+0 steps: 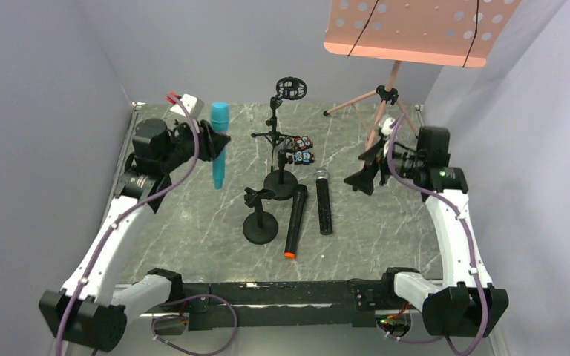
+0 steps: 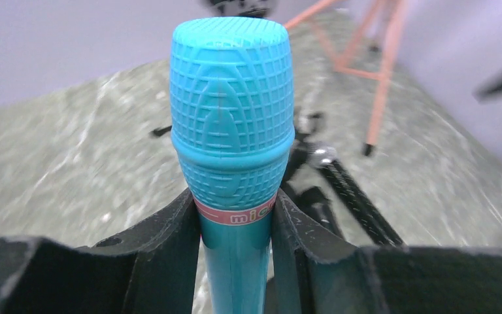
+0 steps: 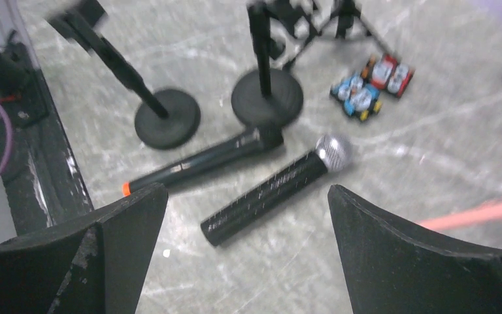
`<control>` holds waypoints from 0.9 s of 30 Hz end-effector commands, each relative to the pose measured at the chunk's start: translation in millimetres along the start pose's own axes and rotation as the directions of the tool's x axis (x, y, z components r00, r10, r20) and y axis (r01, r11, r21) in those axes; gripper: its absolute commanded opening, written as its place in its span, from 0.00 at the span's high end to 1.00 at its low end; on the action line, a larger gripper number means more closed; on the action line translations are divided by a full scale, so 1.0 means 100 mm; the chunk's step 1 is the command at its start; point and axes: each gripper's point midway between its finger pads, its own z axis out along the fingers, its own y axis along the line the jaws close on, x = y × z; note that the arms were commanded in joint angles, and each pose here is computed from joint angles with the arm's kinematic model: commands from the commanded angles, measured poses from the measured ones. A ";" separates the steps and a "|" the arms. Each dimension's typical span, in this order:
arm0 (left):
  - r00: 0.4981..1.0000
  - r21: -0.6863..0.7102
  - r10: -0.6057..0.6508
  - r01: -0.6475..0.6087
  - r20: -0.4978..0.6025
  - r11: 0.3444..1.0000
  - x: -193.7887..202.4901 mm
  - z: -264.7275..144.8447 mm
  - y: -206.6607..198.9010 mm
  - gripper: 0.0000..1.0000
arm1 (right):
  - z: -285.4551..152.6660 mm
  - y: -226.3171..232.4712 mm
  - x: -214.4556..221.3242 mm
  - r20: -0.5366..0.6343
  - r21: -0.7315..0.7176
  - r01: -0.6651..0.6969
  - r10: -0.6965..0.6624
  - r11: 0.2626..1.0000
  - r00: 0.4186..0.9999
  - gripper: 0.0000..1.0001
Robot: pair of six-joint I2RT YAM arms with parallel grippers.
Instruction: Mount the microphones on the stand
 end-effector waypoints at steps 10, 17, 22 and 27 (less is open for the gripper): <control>0.939 0.610 0.108 -0.297 0.327 0.735 -0.72 -0.72 -2.16 1.00 | -0.31 0.93 -1.74 0.261 -0.371 0.161 -0.064 0.915 0.963 0.00; 0.913 0.646 -0.009 -0.281 0.407 0.709 -0.99 -0.68 -2.36 1.00 | -0.22 1.05 -1.63 0.277 -0.377 0.177 -0.072 0.909 0.958 0.00; 0.917 0.695 -0.065 -0.251 0.394 0.674 -1.03 -0.56 -2.49 1.00 | -0.05 0.99 -1.44 0.221 -0.333 0.192 -0.122 0.923 0.968 0.00; 0.902 0.729 -0.175 -0.191 0.394 0.658 -1.08 -0.48 -2.55 1.00 | 0.17 1.08 -1.32 0.219 -0.386 0.220 -0.142 0.896 0.965 0.00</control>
